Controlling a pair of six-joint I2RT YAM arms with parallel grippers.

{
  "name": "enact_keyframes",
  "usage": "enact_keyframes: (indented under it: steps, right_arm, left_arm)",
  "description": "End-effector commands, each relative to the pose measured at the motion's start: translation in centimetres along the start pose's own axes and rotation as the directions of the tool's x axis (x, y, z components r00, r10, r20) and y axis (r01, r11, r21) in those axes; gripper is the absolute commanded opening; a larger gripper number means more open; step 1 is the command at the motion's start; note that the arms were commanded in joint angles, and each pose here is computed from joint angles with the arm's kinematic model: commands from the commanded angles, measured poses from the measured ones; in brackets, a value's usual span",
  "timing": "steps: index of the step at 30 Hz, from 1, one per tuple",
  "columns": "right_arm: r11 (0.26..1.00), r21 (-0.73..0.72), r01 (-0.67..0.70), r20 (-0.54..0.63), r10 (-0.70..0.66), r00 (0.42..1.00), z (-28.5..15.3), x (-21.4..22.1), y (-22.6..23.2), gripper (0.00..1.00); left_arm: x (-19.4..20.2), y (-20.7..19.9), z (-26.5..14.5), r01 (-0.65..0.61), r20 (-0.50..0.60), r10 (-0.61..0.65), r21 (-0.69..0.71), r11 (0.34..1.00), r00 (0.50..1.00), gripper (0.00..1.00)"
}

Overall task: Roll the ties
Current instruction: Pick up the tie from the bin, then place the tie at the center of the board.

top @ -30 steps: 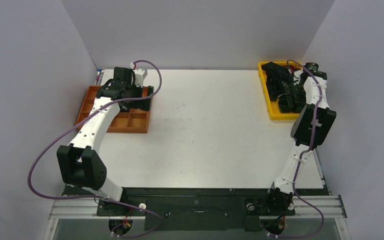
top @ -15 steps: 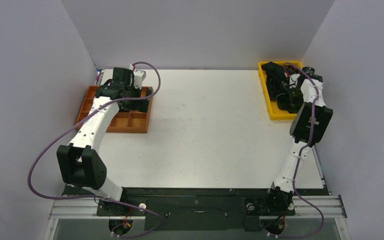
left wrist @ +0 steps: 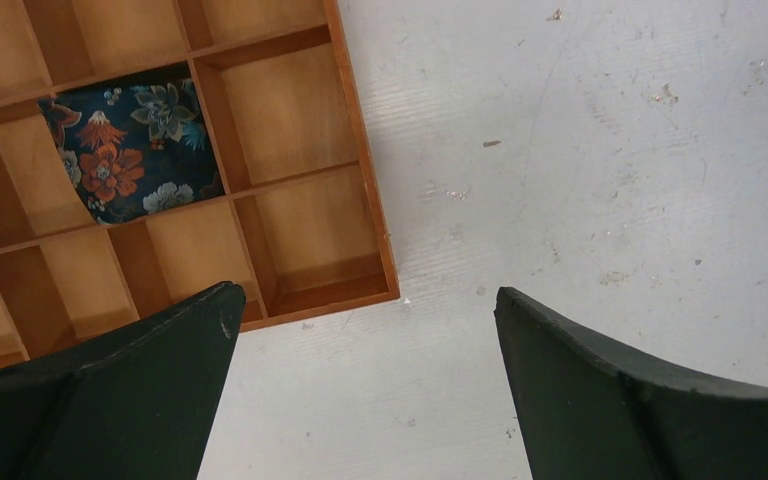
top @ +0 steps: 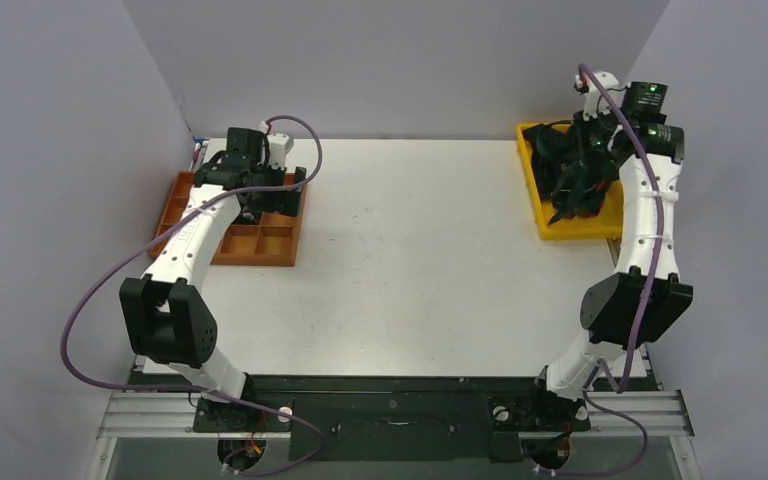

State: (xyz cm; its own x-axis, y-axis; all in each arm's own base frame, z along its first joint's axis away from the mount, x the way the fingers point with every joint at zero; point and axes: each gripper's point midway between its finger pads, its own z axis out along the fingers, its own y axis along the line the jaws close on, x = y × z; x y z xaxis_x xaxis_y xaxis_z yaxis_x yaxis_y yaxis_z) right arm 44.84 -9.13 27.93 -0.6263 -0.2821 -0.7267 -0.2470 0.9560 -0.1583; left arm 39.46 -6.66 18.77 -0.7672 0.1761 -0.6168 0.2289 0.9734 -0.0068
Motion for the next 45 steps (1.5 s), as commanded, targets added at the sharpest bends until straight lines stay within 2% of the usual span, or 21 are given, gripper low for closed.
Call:
enact_keyframes:
  steps: [1, 5, 7, 9, 12, 14, 15, 16, 17, 19, 22, 25, 30, 33, 37, 41, 45]
  right_arm:
    - [0.976, -0.205, 0.068, 0.205, -0.025, 0.978, -3.8, -6.7, 8.9, 0.0]
    - [0.944, -0.309, 0.119, 0.43, 0.027, 0.902, -9.4, -14.3, 15.4, 0.0]
    - [0.911, -0.381, 0.155, 0.501, 0.062, 0.863, -11.7, -16.7, 19.1, 0.0]
    - [0.874, -0.453, 0.175, 0.537, 0.111, 0.836, -13.5, -18.0, 21.8, 0.0]
    - [0.821, -0.546, 0.17, 0.533, 0.184, 0.826, -15.0, -18.4, 24.7, 0.0]
    - [0.789, -0.6, 0.132, 0.466, 0.21, 0.859, -13.9, -16.7, 25.9, 0.0]
    - [0.785, -0.615, 0.076, 0.395, 0.223, 0.891, -11.9, -14.8, 25.9, 0.17]
    - [0.784, -0.62, 0.042, 0.355, 0.232, 0.906, -11.3, -13.6, 25.6, 0.3]
    - [0.783, -0.622, -0.016, 0.275, 0.237, 0.932, -9.0, -11.0, 25.0, 0.59]
    - [0.811, -0.575, -0.108, 0.143, 0.23, 0.963, -5.6, -6.3, 22.9, 0.77]
    - [0.834, -0.518, -0.191, -0.042, 0.199, 0.979, -2.3, -0.2, 20.3, 0.8]
    - [0.855, -0.487, -0.176, -0.105, 0.143, 0.984, -1.0, 2.2, 19.7, 0.79]
    - [0.867, -0.457, -0.197, -0.163, 0.136, 0.977, 0.3, 4.0, 19.4, 0.75]
    - [0.88, -0.435, -0.189, -0.19, 0.115, 0.975, 0.8, 5.3, 19.2, 0.73]
    - [0.892, -0.43, -0.14, -0.243, 0.035, 0.969, 2.0, 8.1, 19.7, 0.7]
    - [0.875, -0.478, -0.075, -0.268, -0.064, 0.961, 2.7, 9.8, 22.3, 0.66]
    - [0.855, -0.51, -0.09, -0.28, -0.066, 0.958, 2.4, 10.5, 23.3, 0.64]
  left_arm:
    - [-4.9, -0.1, -1.0, 0.01, 0.139, -0.014, 0.033, 0.999, 0.99, 0.97]
    - [-6.1, 0.1, -1.0, 0.024, 0.156, -0.029, 0.033, 0.999, 0.987, 0.97]
    - [-6.6, 0.3, -1.2, 0.035, 0.168, -0.041, 0.037, 0.999, 0.985, 0.97]
    - [-7.0, 0.5, -1.3, 0.05, 0.172, -0.057, 0.045, 0.998, 0.983, 0.97]
    - [-7.4, 1.2, -1.6, 0.074, 0.181, -0.083, 0.056, 0.996, 0.98, 0.97]
    - [-7.4, 1.6, -1.7, 0.085, 0.181, -0.095, 0.064, 0.994, 0.979, 0.97]
    - [-7.2, 1.6, -1.8, 0.086, 0.179, -0.098, 0.073, 0.994, 0.979, 0.97]
    - [-7.2, 1.8, -1.9, 0.089, 0.181, -0.102, 0.075, 0.993, 0.978, 0.97]
    - [-6.9, 1.7, -1.9, 0.078, 0.179, -0.092, 0.084, 0.993, 0.979, 0.97]
    - [-6.3, 1.7, -2.0, 0.045, 0.189, -0.062, 0.091, 0.995, 0.98, 0.97]
    - [-5.3, 0.5, -2.1, -0.049, 0.204, 0.02, 0.138, 0.989, 0.979, 0.97]
    - [-3.8, -2.0, -1.8, -0.154, 0.222, 0.106, 0.211, 0.965, 0.969, 0.97]
    - [-1.4, -8.2, 0.4, -0.435, 0.242, 0.371, 0.325, 0.84, 0.897, 0.97]
    - [0.0, -12.9, 1.9, -0.545, 0.253, 0.483, 0.388, 0.743, 0.838, 0.97]
    - [2.2, -18.2, 3.8, -0.597, 0.259, 0.55, 0.5, 0.627, 0.794, 0.97]
    - [4.8, -21.6, 5.5, -0.626, 0.276, 0.591, 0.563, 0.54, 0.758, 0.98]
    - [7.4, -23.3, 8.0, -0.708, 0.315, 0.67, 0.536, 0.459, 0.672, 1.0]
